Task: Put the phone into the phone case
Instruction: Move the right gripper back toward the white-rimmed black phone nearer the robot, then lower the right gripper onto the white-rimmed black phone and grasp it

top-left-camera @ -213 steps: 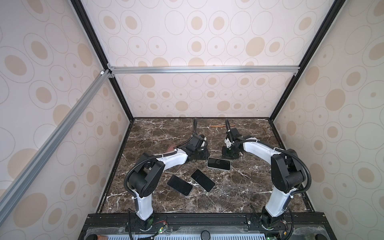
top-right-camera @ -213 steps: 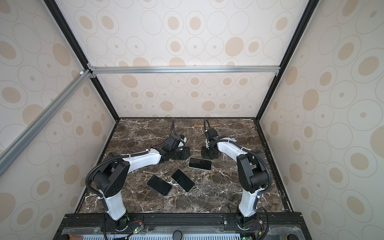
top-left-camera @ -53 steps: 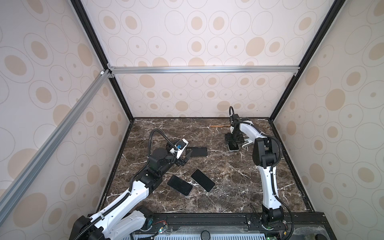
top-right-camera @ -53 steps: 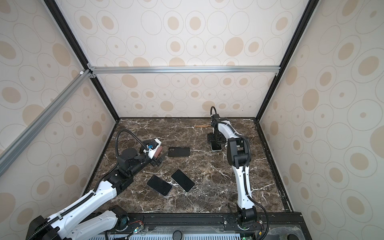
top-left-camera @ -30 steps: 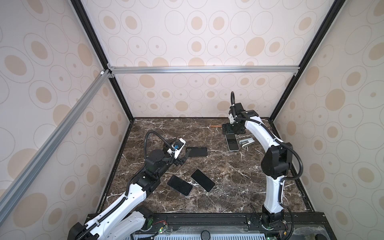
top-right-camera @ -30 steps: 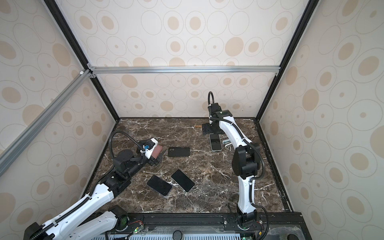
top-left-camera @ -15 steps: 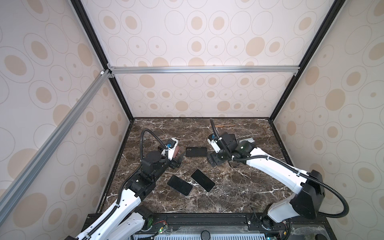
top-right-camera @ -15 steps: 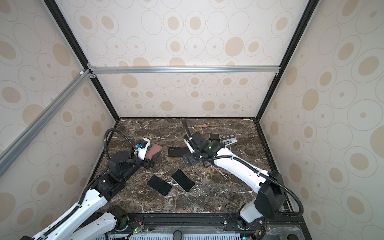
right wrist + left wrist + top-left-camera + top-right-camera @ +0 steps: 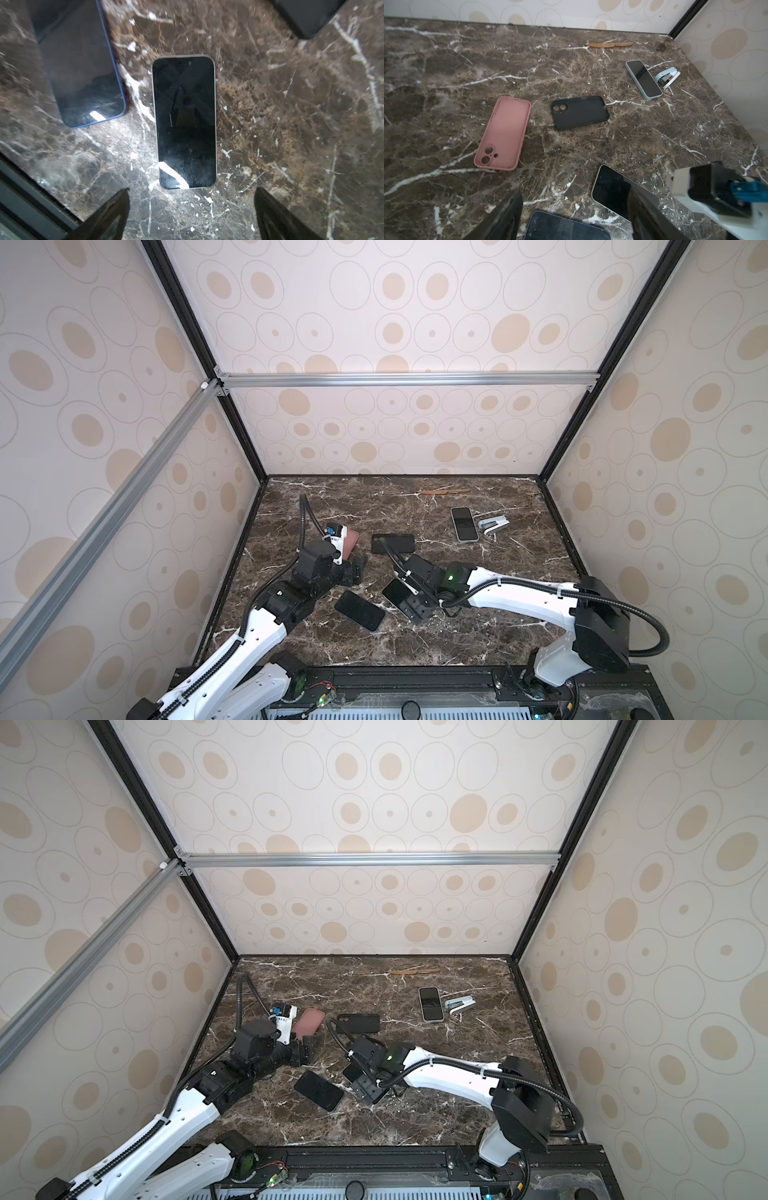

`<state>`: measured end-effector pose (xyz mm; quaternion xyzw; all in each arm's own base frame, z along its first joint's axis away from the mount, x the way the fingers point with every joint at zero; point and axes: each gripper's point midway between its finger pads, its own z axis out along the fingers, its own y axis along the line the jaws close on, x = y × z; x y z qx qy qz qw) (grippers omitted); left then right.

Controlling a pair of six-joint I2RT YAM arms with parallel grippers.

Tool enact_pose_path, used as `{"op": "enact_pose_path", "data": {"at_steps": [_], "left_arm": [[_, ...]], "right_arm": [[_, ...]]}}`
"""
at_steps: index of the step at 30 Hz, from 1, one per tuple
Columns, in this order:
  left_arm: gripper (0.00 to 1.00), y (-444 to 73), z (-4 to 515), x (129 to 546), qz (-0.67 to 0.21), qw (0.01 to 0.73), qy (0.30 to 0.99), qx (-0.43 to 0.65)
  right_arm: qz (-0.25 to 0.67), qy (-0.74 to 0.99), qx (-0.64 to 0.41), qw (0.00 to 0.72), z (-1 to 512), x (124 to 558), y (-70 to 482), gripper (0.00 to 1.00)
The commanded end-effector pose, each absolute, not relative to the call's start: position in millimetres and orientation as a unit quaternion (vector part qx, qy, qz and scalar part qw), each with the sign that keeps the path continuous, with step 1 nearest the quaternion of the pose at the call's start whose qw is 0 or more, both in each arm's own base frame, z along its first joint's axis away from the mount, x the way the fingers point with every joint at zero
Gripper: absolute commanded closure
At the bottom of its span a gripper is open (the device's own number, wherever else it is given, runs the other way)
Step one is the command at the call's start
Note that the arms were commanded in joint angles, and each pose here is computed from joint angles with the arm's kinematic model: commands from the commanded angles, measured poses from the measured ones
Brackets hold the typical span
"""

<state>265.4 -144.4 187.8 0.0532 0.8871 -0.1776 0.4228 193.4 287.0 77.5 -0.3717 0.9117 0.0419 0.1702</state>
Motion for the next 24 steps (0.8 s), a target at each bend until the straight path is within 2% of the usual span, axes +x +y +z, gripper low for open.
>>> {"op": "enact_pose_path", "data": {"at_steps": [1, 15, 24], "left_arm": [[0.21, -143.1, 163.4, 259.7, -0.191, 0.378, 0.906, 0.005], [0.21, -145.4, 132.1, 259.6, -0.181, 0.344, 0.921, 0.001], [0.21, -141.3, 140.2, 262.8, -0.173, 0.359, 0.917, -0.002]], "right_arm": [[0.044, 0.921, -0.360, 0.143, 58.9, 186.9, 288.8, 0.05], [0.012, 0.929, -0.360, 0.081, 15.2, 183.5, 290.6, 0.07], [0.005, 0.933, -0.353, 0.060, 7.2, 176.9, 282.5, 0.26]]}}
